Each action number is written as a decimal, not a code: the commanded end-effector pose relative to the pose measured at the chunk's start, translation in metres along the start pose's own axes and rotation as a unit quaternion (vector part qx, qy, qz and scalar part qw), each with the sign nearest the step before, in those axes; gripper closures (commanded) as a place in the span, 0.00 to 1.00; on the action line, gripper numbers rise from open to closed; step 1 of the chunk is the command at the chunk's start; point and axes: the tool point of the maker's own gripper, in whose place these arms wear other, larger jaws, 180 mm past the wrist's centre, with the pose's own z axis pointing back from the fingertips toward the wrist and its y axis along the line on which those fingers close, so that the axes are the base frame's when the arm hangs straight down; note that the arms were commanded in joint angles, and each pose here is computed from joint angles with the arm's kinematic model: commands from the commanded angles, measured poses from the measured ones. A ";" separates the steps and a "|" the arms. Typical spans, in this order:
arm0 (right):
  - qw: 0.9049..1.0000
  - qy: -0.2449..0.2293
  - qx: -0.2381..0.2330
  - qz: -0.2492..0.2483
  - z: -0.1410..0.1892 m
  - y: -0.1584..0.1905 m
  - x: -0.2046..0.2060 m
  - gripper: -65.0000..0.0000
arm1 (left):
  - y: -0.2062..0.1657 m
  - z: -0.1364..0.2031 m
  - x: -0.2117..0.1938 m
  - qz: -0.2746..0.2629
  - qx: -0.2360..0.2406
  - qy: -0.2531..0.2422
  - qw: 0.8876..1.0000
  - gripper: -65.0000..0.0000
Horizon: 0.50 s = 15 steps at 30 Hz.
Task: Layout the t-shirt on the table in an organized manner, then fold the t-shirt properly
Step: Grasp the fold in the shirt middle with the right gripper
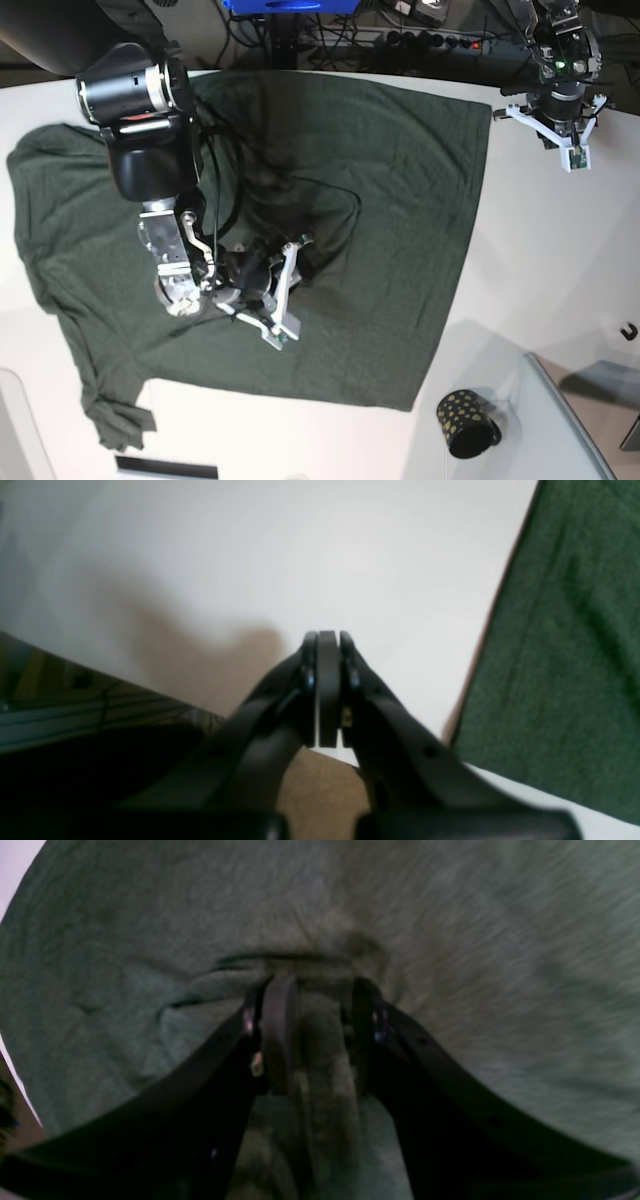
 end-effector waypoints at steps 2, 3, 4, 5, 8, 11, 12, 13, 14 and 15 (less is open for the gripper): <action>0.998 -0.060 -0.021 -0.014 0.002 -0.010 0.034 0.72 | 0.006 0.003 0.009 -0.005 0.007 -0.017 1.000 1.00; 0.997 -0.069 -0.027 -0.019 0.002 -0.012 0.036 0.72 | 0.007 0.003 0.007 -0.007 0.008 -0.015 1.000 1.00; 0.996 -0.075 -0.031 -0.023 0.003 -0.014 0.035 0.72 | 0.007 0.003 0.007 -0.007 0.008 -0.015 1.000 1.00; 0.996 -0.076 -0.031 -0.023 0.003 -0.014 0.036 0.72 | 0.007 0.003 0.007 -0.006 0.008 -0.014 1.000 1.00; 0.996 -0.077 -0.034 -0.026 0.003 -0.016 0.035 0.72 | 0.007 0.003 0.006 -0.007 0.008 -0.013 1.000 1.00; 0.996 -0.078 -0.035 -0.026 0.004 -0.017 0.036 0.72 | 0.008 0.003 0.008 -0.007 0.008 -0.015 1.000 1.00; 0.996 -0.077 -0.038 -0.026 0.004 -0.020 0.035 0.72 | 0.008 0.003 0.008 -0.007 0.008 -0.015 1.000 1.00; 0.995 -0.074 -0.052 -0.031 0.007 -0.028 0.032 0.72 | 0.008 0.003 0.009 -0.007 0.008 -0.016 1.000 1.00; 0.994 -0.073 -0.068 -0.036 0.009 -0.036 0.030 0.72 | 0.008 0.003 0.009 -0.007 0.008 -0.016 1.000 1.00; 0.993 -0.072 -0.080 -0.042 0.010 -0.041 0.029 0.72 | 0.008 0.003 0.009 -0.008 0.009 -0.016 1.000 1.00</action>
